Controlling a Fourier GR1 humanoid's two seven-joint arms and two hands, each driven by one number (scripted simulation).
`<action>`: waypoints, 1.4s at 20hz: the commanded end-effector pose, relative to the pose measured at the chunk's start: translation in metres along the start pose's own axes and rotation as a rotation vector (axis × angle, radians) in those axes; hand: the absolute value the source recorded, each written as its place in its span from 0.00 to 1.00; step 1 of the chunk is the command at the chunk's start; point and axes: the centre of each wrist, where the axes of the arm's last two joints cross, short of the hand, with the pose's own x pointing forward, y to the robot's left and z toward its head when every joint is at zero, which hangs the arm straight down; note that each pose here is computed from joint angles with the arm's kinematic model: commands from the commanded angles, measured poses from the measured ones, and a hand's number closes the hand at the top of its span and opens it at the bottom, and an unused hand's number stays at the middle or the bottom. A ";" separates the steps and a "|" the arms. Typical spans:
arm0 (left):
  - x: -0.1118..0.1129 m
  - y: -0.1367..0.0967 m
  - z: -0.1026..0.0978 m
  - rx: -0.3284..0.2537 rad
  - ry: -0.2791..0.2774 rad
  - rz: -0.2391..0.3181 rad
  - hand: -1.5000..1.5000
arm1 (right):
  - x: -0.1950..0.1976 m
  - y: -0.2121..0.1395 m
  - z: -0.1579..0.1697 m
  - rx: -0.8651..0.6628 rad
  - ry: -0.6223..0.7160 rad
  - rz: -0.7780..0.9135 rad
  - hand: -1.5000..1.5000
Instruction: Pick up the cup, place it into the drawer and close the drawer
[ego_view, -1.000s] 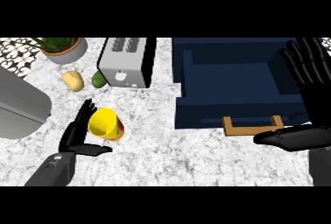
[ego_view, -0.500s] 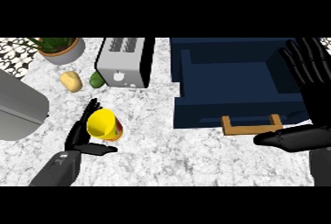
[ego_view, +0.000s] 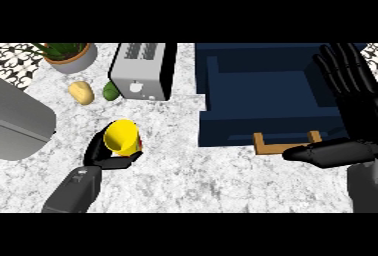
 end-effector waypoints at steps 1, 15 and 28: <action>-0.001 -0.008 -0.003 0.048 -0.208 -0.083 1.00 | 0.013 -0.002 0.000 0.009 0.001 0.004 0.00; 0.007 -0.015 -0.018 0.283 -0.413 -0.015 1.00 | -0.010 -0.013 0.017 -0.027 0.010 -0.005 0.00; 0.132 -0.097 -0.154 -0.041 -0.476 0.005 1.00 | 0.007 -0.017 0.010 -0.064 0.029 0.037 0.00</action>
